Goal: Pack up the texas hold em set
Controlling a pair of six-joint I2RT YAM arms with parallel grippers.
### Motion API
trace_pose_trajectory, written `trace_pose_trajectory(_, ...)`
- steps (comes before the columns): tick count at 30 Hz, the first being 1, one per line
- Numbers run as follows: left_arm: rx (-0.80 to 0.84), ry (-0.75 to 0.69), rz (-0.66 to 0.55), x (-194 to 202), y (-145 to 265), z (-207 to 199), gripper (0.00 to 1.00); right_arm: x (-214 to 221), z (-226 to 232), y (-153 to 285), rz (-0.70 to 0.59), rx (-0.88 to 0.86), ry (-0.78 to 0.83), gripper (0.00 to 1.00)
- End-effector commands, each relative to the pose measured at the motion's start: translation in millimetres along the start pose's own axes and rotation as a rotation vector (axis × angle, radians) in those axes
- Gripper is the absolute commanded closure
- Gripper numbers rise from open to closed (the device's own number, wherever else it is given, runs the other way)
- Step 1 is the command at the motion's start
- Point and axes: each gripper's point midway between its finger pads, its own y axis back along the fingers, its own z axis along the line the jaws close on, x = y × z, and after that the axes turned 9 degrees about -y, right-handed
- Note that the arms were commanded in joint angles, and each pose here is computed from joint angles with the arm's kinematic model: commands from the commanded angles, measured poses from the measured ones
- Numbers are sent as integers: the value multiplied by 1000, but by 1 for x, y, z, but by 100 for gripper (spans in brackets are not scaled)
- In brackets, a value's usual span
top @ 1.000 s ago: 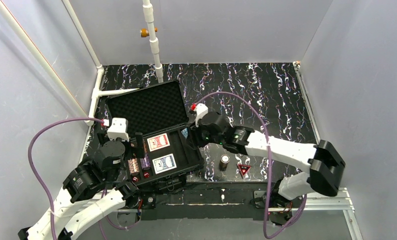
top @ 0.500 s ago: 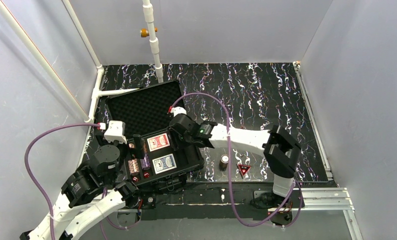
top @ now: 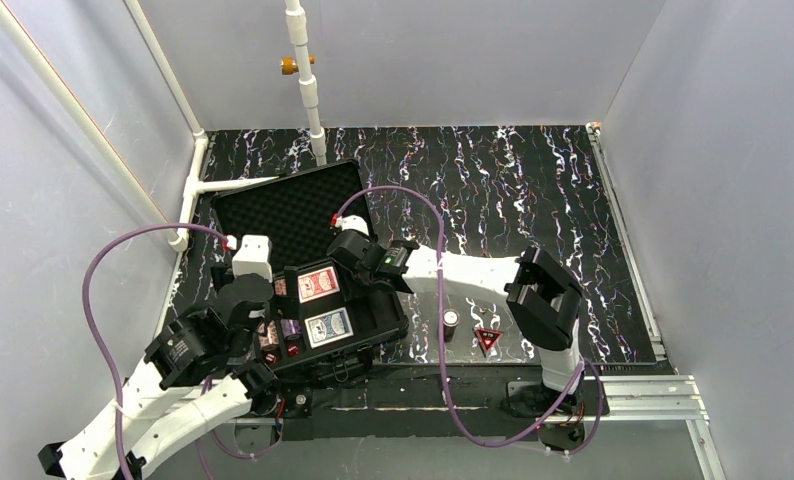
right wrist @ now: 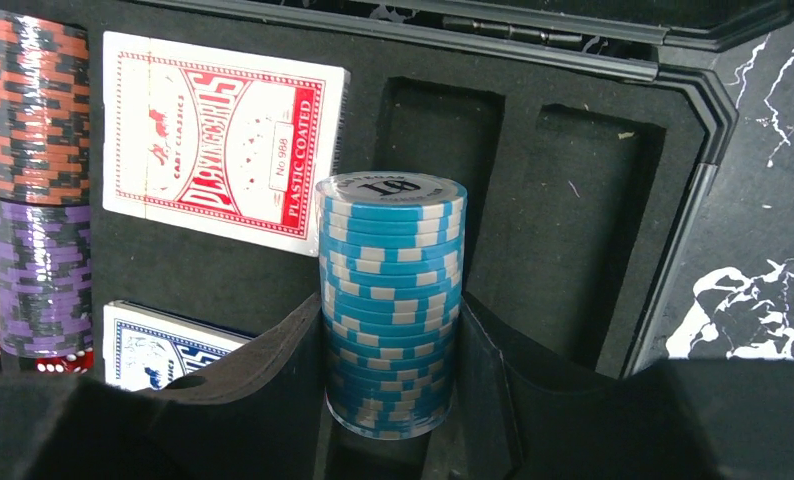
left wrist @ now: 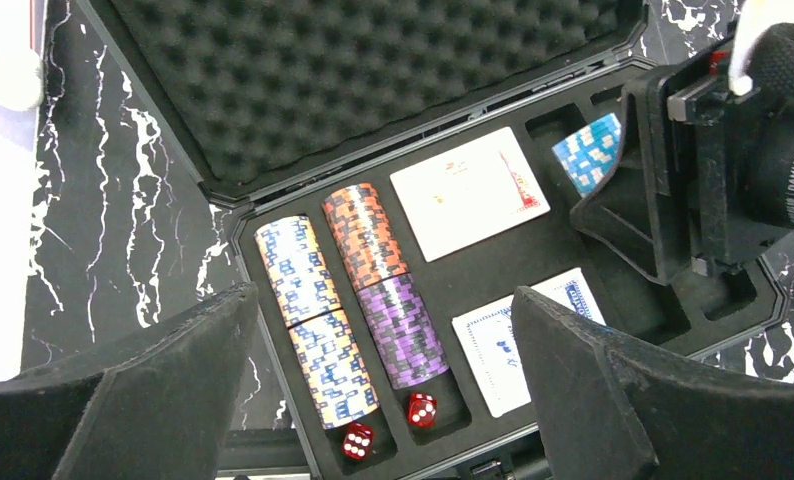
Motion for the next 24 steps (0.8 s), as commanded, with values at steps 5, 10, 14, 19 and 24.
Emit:
trace_pose_trajectory(5,24,11,10,5,2,-2,3,-32,20,3,-90,-26,-40,99)
trace_pose_trajectory(10,22,42,-29,3,7,3,2,-29,19,-6,-83,-13,-38,99)
trace_pose_trajectory(14,27,54,-43,3,9,4,2,-27,19,-12,-75,-6,-36,95)
trace_pose_trajectory(19,27,47,-36,3,7,3,2,-25,19,-15,-69,-2,-39,81)
trace_pose_trajectory(24,28,47,-36,3,7,3,2,-27,18,-16,-78,3,-40,77)
